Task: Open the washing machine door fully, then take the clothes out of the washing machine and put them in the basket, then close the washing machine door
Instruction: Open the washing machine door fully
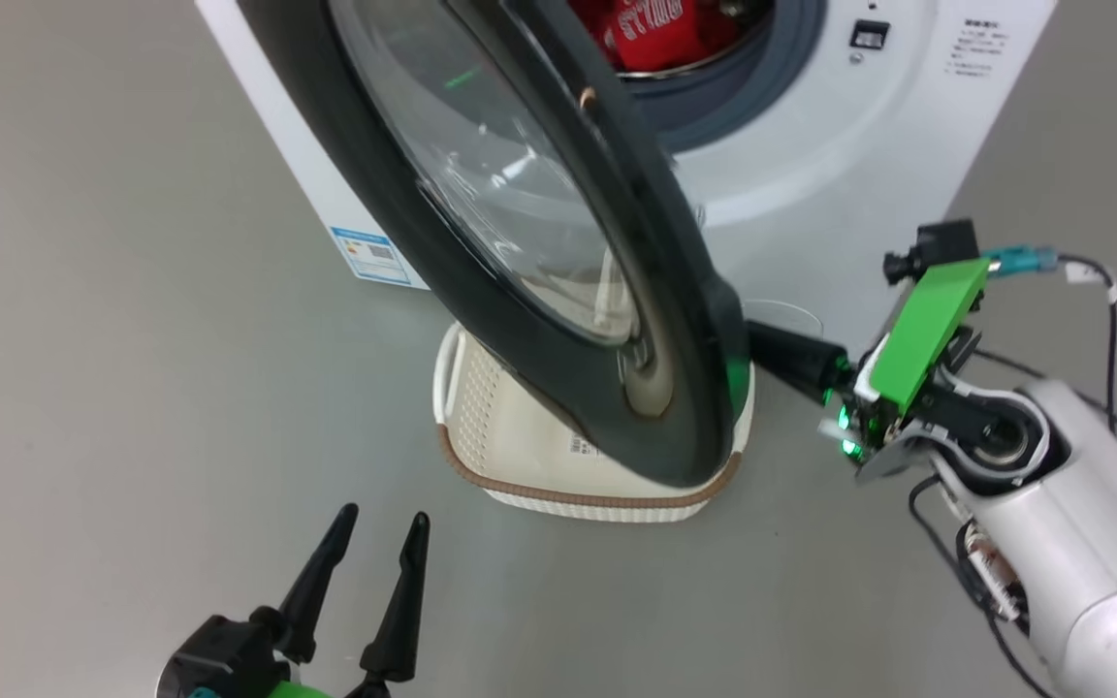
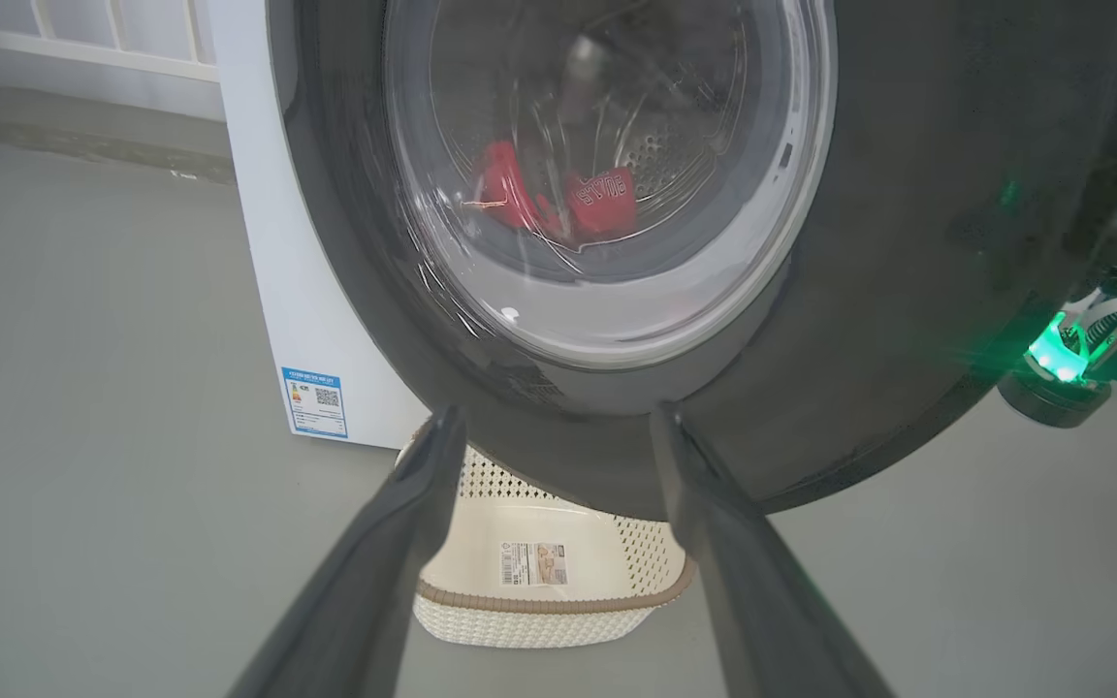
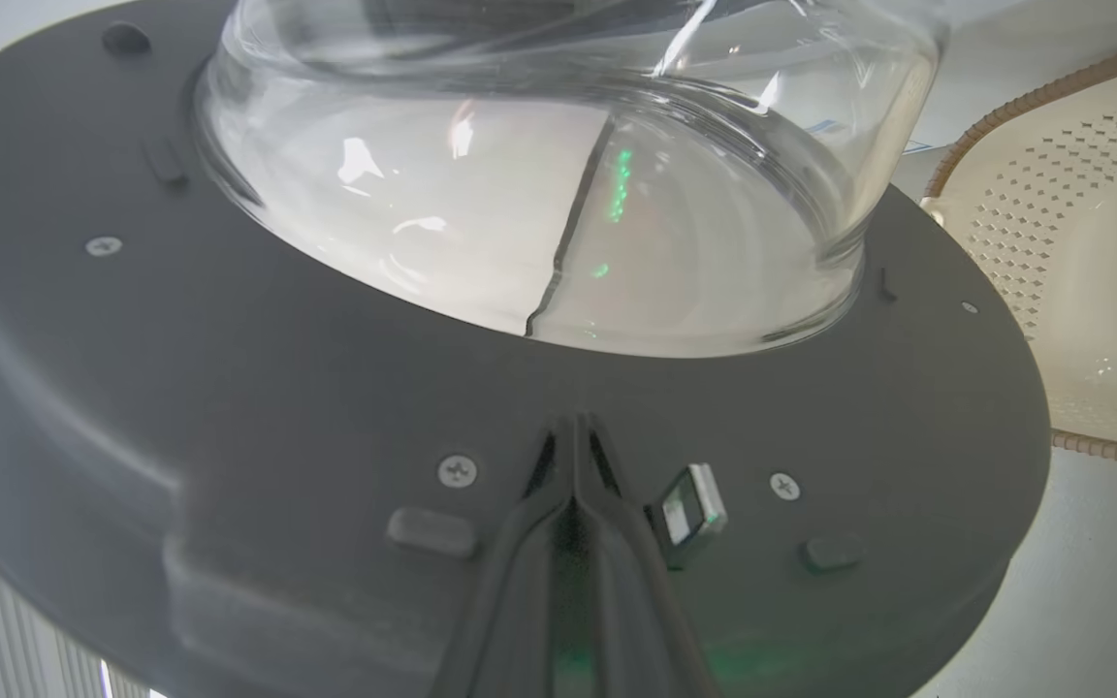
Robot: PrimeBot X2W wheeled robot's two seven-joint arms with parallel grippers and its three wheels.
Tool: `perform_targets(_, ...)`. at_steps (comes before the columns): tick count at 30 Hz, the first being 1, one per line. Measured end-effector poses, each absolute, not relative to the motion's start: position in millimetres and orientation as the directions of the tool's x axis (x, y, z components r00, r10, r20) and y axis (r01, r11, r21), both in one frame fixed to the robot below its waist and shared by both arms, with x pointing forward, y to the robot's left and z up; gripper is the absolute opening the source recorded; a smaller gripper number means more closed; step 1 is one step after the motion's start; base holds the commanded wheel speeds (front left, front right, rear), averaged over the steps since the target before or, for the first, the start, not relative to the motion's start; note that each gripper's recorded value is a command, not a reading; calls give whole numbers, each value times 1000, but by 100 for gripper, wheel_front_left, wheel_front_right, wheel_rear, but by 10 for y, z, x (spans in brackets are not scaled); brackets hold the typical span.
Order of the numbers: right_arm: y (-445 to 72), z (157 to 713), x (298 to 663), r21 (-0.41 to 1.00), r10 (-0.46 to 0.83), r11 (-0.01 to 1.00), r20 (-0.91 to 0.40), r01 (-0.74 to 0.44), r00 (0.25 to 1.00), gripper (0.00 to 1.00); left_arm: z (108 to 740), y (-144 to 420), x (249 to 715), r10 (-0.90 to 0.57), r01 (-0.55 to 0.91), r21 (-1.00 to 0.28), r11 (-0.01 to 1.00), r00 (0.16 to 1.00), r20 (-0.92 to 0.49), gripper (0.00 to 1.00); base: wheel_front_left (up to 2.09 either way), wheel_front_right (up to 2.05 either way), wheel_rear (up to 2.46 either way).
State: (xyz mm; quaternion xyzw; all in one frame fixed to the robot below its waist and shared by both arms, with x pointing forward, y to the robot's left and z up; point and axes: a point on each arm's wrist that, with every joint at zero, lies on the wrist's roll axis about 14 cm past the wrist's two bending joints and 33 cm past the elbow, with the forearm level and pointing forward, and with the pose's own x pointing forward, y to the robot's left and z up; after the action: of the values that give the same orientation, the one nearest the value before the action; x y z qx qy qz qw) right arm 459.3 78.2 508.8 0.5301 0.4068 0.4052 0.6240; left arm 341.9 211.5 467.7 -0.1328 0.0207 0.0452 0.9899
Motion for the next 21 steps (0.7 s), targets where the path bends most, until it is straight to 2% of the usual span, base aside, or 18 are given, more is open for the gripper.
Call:
perform_targets(12,1287,5099,3988,996,981,68,-56,-62,186,0,4705,2309,3065,174,-180,-261,948,984,-49,100,0,0,0)
perform_targets(21,1624,5199,3683,997,996,28,-21,-76,92,0,4761,2513,2850,255,-255,-255,933,966,-33,100,0,0,0)
